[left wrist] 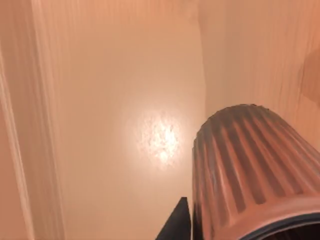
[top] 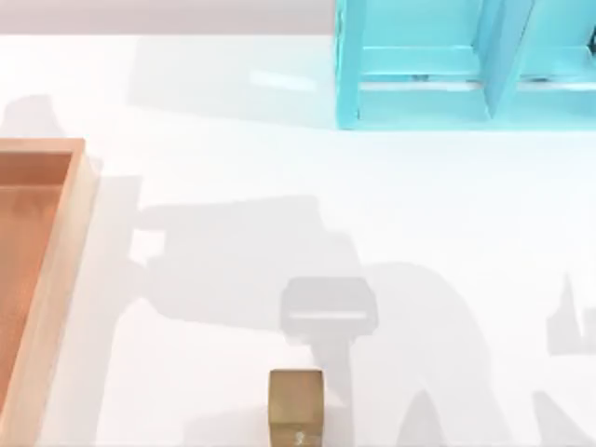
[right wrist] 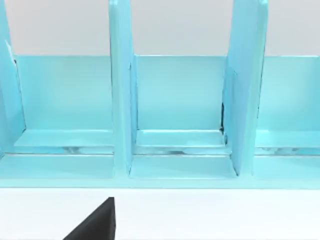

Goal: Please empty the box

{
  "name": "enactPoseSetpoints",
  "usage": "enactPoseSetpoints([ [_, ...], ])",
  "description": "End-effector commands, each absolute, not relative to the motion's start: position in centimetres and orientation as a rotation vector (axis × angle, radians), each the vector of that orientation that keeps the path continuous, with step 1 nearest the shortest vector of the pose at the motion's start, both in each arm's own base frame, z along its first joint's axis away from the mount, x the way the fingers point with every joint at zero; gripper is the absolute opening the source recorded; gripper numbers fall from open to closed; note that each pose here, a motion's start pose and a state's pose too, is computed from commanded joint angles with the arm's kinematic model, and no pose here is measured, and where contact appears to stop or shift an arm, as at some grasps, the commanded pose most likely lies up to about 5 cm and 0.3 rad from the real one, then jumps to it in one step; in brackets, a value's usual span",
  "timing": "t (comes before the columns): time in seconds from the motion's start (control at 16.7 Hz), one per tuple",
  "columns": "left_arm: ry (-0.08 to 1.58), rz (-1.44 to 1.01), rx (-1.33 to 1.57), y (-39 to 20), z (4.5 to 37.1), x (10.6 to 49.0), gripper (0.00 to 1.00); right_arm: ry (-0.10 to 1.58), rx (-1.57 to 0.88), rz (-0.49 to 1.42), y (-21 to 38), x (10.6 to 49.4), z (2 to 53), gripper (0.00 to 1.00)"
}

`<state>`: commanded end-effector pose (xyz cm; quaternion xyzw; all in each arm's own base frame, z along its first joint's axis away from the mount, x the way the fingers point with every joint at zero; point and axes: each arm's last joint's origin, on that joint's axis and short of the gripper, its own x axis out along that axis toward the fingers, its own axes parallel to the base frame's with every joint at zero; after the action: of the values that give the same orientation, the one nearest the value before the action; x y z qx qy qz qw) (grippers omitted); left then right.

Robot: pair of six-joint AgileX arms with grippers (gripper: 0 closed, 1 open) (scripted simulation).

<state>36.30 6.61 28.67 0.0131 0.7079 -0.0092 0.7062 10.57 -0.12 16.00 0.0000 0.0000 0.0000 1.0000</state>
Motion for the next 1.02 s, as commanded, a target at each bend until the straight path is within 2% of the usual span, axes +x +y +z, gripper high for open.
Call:
enactPoseSetpoints([
  [0.24, 1.585, -0.031, 0.041, 2.7, 27.0, 37.9, 0.00, 0.000, 0.000, 0.000, -0.1, 10.6, 16.0, 1.00],
  [0.48, 1.567, -0.046, 0.062, -6.4, 24.5, 39.3, 0.00, 0.000, 0.000, 0.000, -0.1, 10.6, 16.0, 1.00],
  [0.72, 1.565, -0.020, 0.038, -14.0, 21.3, 38.9, 0.00, 0.000, 0.000, 0.000, -0.1, 10.6, 16.0, 1.00],
  [1.02, 1.567, -0.016, 0.033, -16.1, 20.0, 38.5, 0.00, 0.000, 0.000, 0.000, -0.1, 10.6, 16.0, 1.00],
])
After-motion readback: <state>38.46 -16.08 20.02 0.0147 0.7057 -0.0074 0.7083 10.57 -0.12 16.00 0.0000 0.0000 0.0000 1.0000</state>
